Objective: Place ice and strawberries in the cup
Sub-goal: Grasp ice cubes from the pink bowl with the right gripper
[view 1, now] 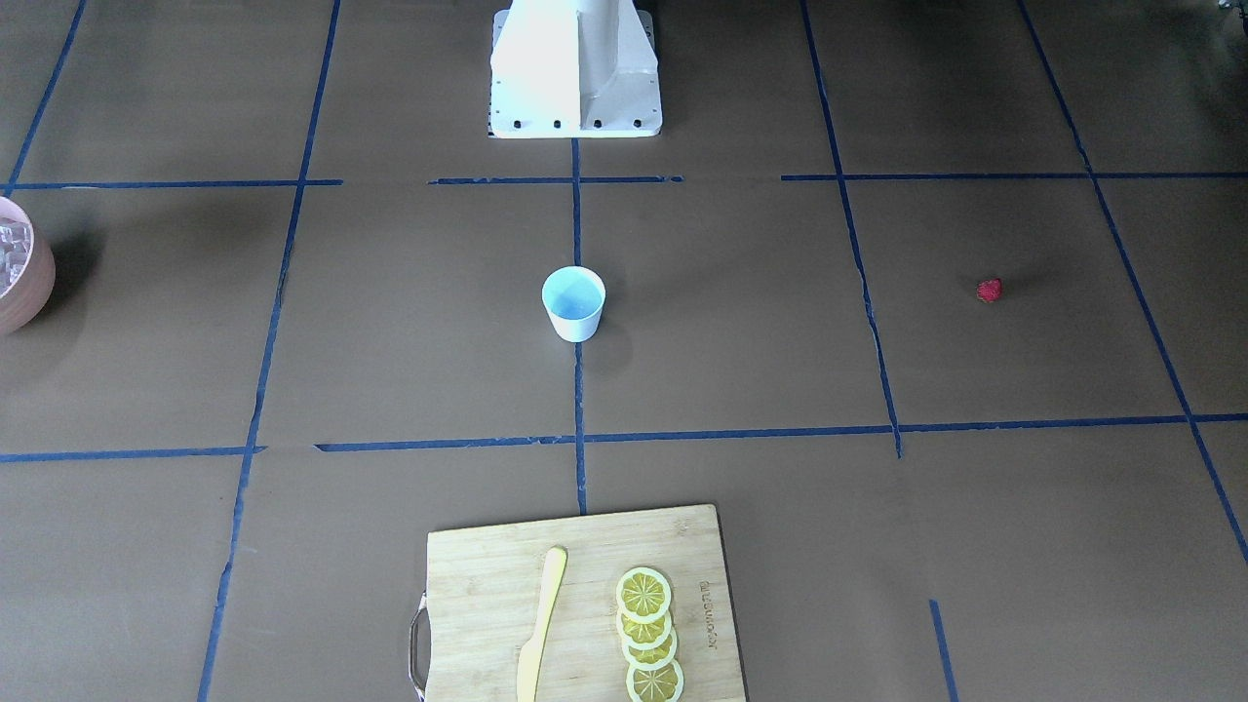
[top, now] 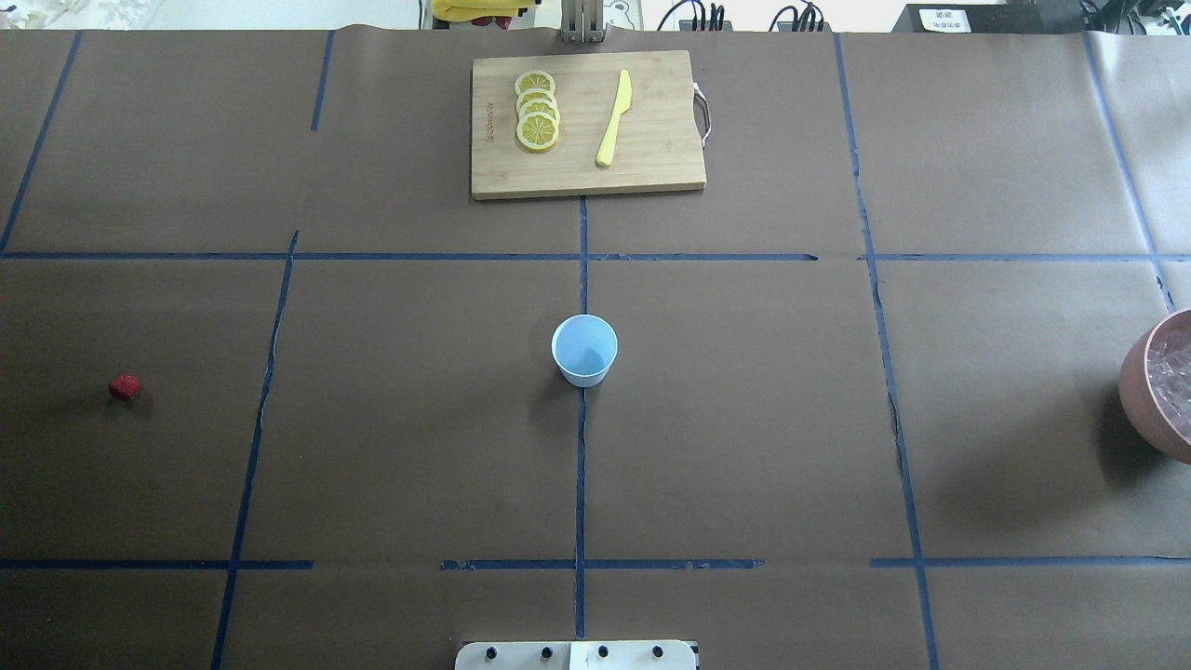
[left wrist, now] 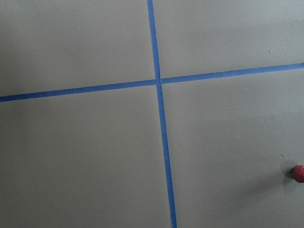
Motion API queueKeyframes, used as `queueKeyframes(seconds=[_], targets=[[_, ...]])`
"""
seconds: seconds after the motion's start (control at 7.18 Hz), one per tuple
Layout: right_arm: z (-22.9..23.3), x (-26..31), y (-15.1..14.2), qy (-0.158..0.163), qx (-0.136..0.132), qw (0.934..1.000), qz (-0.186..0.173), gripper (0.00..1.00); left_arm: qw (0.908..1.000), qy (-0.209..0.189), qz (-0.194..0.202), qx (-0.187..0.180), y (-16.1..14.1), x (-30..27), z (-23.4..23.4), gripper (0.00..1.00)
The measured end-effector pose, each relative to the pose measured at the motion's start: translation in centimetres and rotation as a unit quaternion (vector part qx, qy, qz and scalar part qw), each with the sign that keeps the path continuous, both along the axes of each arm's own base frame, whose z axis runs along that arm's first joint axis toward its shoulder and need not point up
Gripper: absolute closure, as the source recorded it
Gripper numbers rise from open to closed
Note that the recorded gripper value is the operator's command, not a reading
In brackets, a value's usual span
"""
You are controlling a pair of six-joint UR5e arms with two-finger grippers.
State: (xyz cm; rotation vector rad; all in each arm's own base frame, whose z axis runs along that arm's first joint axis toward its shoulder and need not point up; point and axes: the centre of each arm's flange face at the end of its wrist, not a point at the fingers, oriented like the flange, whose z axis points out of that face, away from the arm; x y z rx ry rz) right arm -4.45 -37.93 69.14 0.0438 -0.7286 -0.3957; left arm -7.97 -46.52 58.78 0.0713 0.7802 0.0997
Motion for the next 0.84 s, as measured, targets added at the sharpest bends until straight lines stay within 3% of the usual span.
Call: queueKeyframes(seconds=[0.28, 0.84], targets=[[-0.2, -0.2, -0.3, -0.001, 0.002, 1.0, -0.001, 0.97, 1.0, 0.0, 0.0, 0.001, 0.0, 0.0, -0.1, 0.0], [-2.2, 0.8, -0.9, -0.007, 0.022, 0.9996, 0.014, 1.0, 1.0, 0.0, 0.0, 0.001, 0.0, 0.0, -0.1, 0.0]])
